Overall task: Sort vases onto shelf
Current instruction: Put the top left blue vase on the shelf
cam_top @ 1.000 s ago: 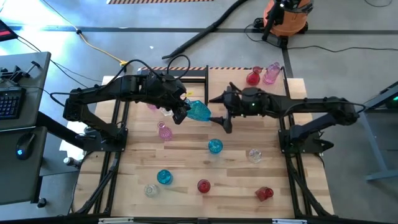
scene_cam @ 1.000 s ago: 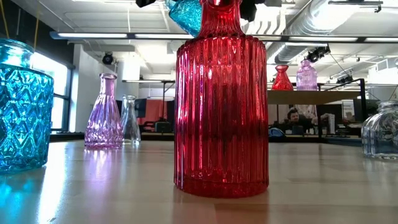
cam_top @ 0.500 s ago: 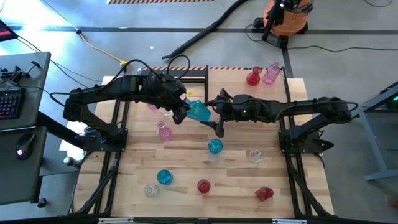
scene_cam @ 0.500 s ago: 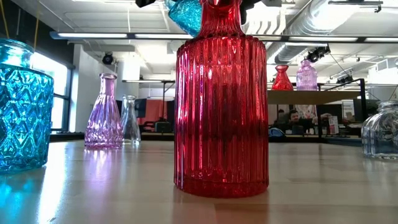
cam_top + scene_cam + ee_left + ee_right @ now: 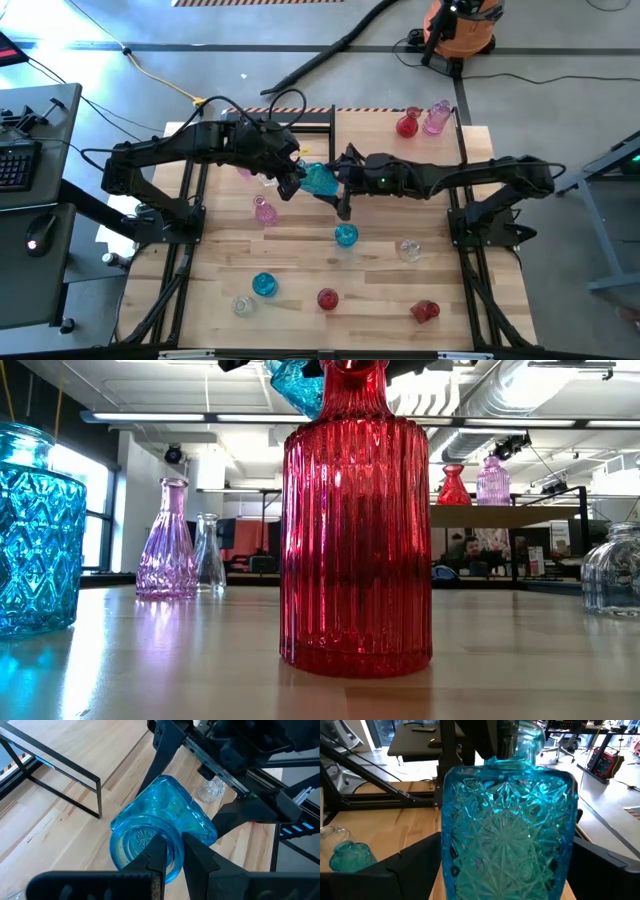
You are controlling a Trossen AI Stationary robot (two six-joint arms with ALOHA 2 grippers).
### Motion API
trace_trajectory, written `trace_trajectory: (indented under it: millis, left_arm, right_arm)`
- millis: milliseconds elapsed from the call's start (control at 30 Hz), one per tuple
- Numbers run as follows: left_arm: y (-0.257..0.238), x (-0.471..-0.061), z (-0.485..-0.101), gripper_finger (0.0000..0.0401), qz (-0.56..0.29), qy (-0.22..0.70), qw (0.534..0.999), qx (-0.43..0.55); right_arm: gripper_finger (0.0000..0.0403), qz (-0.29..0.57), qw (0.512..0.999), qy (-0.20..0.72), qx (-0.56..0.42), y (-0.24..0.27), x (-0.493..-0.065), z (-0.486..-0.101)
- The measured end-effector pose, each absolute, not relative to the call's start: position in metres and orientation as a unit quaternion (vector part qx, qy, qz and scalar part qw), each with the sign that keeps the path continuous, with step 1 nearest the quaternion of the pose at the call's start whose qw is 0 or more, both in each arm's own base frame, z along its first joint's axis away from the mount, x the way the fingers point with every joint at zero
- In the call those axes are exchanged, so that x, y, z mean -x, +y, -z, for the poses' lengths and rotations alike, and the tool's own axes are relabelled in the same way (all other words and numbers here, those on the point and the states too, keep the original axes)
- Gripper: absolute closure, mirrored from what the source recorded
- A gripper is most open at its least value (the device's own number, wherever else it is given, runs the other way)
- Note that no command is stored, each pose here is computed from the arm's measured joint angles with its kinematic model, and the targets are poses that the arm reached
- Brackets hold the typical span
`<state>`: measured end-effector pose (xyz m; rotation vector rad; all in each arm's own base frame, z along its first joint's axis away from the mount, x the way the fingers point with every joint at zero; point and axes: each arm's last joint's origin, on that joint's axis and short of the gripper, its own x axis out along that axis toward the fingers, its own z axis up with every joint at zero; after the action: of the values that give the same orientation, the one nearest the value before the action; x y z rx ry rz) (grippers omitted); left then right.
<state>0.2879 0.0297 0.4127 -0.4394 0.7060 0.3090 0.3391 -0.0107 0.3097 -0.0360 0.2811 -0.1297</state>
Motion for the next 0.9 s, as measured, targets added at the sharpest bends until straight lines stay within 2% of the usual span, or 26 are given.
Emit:
trace_trajectory:
  millis: [267,633,900]
  left_arm:
    - [0.03,-0.288,-0.413,0.037,-0.149,0.341,0.904,0.213]
    - [0.03,-0.287,-0.414,0.0369,-0.147,0.339,0.904,0.217]
    - [0.03,-0.288,-0.412,0.0368,-0.155,0.344,0.898,0.226]
  right_arm:
    - [0.0057,0.067,0.988,0.142,-0.003,-0.011,-0.34,-0.309]
    - [0.0131,0.07,0.982,0.177,-0.001,-0.011,-0.346,-0.324]
    - [0.0133,0.073,0.975,0.208,-0.003,-0.011,-0.353,-0.323]
